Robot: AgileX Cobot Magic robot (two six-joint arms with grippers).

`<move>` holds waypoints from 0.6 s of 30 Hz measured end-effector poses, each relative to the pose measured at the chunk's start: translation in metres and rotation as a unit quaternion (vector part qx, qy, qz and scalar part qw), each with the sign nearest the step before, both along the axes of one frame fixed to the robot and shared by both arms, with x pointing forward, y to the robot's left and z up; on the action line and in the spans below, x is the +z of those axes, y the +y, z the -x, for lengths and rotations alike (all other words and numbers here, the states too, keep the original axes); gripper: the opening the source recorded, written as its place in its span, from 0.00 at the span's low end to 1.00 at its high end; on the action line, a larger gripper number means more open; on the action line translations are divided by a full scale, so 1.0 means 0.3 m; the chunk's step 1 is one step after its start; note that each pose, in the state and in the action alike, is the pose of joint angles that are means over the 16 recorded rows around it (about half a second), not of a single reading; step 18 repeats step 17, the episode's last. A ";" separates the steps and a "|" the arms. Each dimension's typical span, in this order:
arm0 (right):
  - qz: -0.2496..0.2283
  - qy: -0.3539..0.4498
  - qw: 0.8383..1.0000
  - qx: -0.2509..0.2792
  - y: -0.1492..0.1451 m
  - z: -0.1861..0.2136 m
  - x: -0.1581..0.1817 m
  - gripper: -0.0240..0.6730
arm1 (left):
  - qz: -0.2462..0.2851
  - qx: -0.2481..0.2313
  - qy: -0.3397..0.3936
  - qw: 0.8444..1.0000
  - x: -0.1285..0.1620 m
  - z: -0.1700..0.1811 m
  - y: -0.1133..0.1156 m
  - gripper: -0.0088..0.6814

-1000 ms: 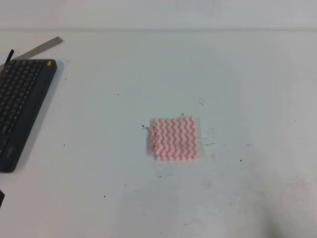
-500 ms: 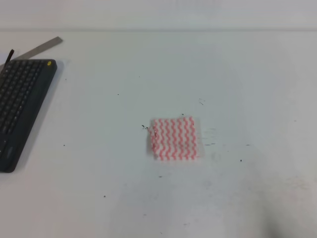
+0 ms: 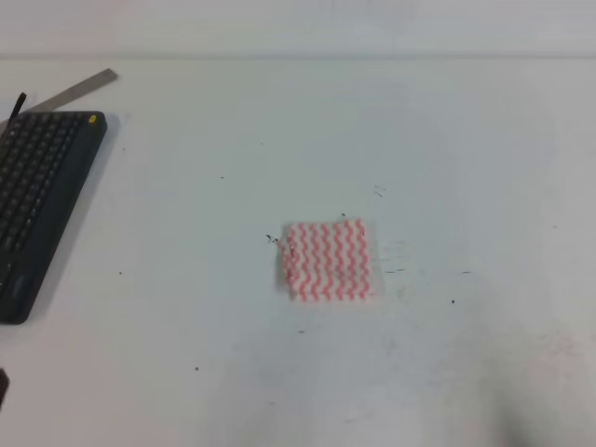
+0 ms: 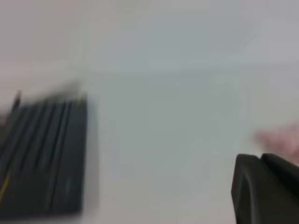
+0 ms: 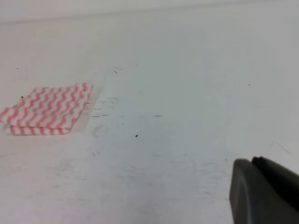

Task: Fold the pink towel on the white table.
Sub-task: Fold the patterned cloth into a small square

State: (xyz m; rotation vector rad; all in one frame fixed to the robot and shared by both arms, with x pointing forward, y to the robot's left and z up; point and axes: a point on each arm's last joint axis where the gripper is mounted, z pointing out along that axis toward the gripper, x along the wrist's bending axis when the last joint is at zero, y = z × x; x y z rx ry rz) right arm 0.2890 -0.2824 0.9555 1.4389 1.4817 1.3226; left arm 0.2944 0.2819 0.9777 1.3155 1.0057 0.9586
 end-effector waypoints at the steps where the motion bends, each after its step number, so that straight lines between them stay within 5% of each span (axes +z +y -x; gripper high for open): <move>1: 0.000 -0.001 1.000 0.000 0.000 0.000 0.001 0.03 | -0.004 0.005 0.014 1.000 -0.008 0.001 0.001 0.01; 10: -0.001 -0.002 1.000 -0.001 0.000 0.000 0.001 0.03 | -0.026 0.090 0.125 0.988 -0.077 0.011 0.036 0.01; 18: -0.002 -0.002 1.000 -0.001 0.000 -0.001 0.000 0.03 | -0.036 0.098 0.127 0.986 -0.080 0.013 0.041 0.01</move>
